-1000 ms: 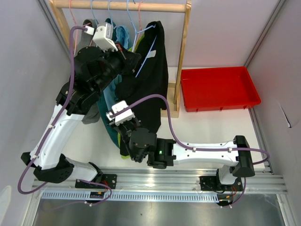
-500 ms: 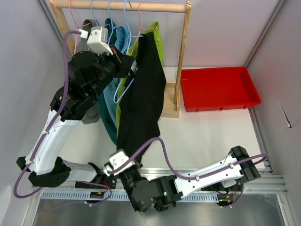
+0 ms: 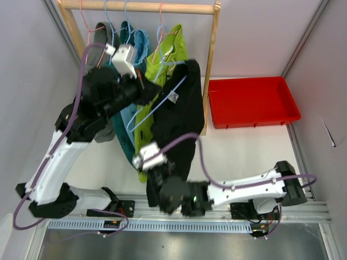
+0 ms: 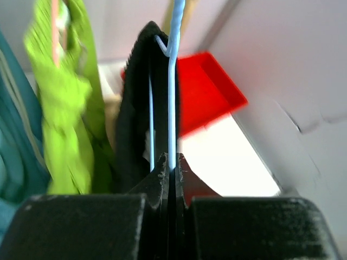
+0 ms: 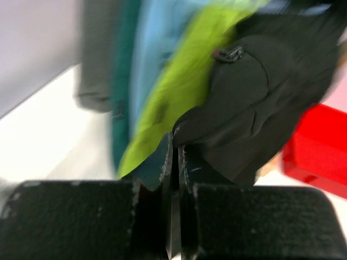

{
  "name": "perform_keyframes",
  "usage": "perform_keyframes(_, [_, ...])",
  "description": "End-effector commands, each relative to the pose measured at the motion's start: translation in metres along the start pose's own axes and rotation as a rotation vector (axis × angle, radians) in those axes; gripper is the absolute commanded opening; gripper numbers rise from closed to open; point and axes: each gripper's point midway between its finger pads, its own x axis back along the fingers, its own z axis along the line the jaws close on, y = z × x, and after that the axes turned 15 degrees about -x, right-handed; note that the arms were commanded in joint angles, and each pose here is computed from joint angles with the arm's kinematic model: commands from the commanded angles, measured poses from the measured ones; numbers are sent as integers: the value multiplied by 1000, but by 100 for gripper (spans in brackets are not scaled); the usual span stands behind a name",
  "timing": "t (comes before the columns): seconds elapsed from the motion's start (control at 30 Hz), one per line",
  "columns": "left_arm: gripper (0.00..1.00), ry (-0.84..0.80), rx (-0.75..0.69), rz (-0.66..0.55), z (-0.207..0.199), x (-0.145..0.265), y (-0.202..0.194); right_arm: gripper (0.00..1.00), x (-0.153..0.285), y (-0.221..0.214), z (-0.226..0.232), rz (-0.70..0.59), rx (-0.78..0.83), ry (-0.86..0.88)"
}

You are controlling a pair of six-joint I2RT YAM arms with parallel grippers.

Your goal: Remove the shorts from the hanger

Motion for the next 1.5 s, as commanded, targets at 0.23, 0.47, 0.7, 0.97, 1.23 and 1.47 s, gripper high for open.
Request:
perform_keyframes(0.23, [0,-139,60,169,-25,100,-72,0,-62,112,-199,-166,-223,-304])
perform_keyframes(0.47, [0,-140,47,120,-15,126,-78,0,-23,152,-289,-231,-284,-447])
perform_keyframes(0.7, [0,-170,21,76,-17,119,-88,0,-54,224,-339,-355,-209,-472])
perform_keyframes(0.97, [0,-157,-33,77,-18,99,-85,0,-104,285,-388,-463,-155,-511])
perform_keyframes(1.23, [0,-135,-61,79,-17,81,-82,0,-143,328,-467,-560,-143,-594])
perform_keyframes(1.47, [0,-99,-89,96,-13,66,-83,0,-174,297,-514,-528,-192,-622])
